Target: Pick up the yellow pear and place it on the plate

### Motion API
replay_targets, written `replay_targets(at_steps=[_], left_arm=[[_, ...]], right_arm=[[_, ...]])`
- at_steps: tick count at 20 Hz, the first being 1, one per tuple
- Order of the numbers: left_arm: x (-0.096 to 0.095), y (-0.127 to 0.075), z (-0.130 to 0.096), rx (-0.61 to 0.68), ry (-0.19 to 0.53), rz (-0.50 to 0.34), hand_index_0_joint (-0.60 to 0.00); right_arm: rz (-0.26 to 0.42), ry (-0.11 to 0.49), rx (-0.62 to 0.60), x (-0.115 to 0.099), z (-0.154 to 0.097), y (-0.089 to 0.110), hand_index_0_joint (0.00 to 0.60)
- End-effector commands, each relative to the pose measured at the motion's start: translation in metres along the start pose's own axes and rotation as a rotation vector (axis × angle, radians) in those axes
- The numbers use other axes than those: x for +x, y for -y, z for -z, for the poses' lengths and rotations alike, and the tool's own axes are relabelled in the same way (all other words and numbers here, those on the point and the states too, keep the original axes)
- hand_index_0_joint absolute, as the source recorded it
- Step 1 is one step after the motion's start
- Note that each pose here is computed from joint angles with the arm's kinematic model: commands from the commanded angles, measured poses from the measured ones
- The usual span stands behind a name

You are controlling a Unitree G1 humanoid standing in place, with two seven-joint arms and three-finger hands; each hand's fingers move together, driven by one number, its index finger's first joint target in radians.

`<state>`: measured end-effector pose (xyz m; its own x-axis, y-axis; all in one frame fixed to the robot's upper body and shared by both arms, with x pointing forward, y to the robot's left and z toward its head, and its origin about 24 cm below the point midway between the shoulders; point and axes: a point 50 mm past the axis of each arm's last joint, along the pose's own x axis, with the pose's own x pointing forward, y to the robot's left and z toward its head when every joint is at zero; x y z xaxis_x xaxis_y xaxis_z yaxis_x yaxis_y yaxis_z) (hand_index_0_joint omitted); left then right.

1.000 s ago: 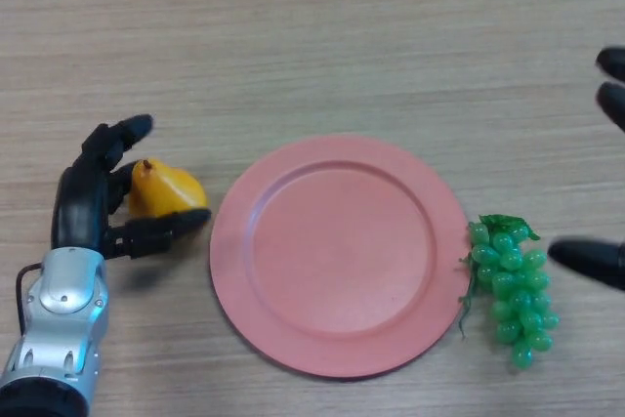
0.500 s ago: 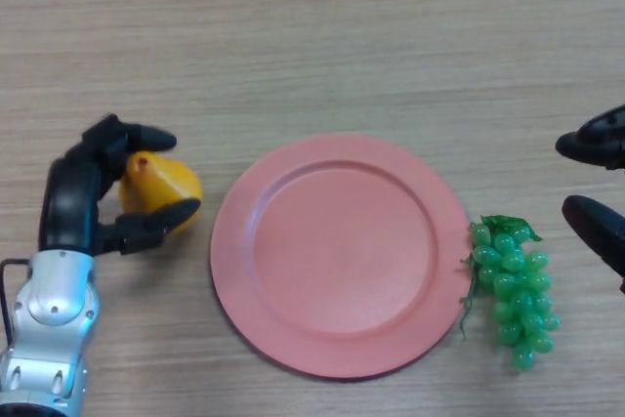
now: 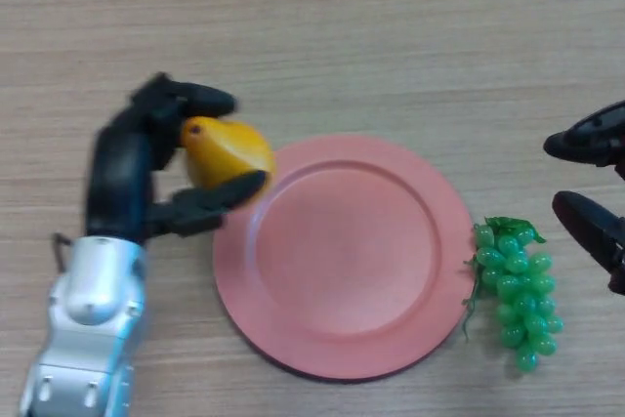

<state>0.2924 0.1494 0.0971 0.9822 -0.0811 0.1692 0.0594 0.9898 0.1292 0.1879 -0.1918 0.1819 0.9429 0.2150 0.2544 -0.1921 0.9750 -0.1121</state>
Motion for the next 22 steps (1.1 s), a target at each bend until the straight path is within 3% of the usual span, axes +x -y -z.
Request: replay_targets(at_steps=[1, 2, 3, 7, 11, 15, 18, 20, 21, 22], left_arm=[[0.006, 0.003, -0.024, 0.039, 0.164, 0.02, -0.6], [0.008, 0.013, -0.02, 0.05, 0.162, 0.06, -0.6], [0.01, 0.036, -0.011, 0.073, 0.177, 0.167, -0.6], [0.015, 0.06, 0.009, 0.116, 0.164, 0.268, -0.6], [0.016, 0.072, 0.025, 0.158, 0.148, 0.304, -0.6], [0.021, 0.068, 0.028, 0.235, 0.146, 0.243, -0.6], [0.021, 0.061, 0.023, 0.208, 0.152, 0.201, -0.6], [0.021, 0.059, 0.022, 0.197, 0.145, 0.196, -0.4], [0.021, 0.057, 0.02, 0.18, 0.131, 0.185, -0.249], [0.02, 0.053, 0.018, 0.171, 0.119, 0.174, -0.15]], right_arm=[[0.016, 0.162, -0.079, -0.004, -0.025, 0.004, 0.248], [0.013, 0.165, -0.081, -0.004, -0.026, 0.005, 0.149], [0.004, 0.177, -0.098, -0.005, -0.029, 0.006, 0.0], [0.027, 0.205, -0.124, -0.006, -0.031, 0.008, 0.0], [0.031, 0.207, -0.132, -0.01, -0.033, 0.01, 0.0], [0.034, 0.212, -0.168, -0.012, -0.031, 0.009, 0.0], [0.03, 0.204, -0.166, -0.011, -0.03, 0.008, 0.0], [0.029, 0.203, -0.163, -0.011, -0.03, 0.008, 0.0], [0.027, 0.201, -0.158, -0.009, -0.029, 0.007, 0.0], [0.023, 0.202, -0.153, -0.008, -0.029, 0.006, 0.0]])
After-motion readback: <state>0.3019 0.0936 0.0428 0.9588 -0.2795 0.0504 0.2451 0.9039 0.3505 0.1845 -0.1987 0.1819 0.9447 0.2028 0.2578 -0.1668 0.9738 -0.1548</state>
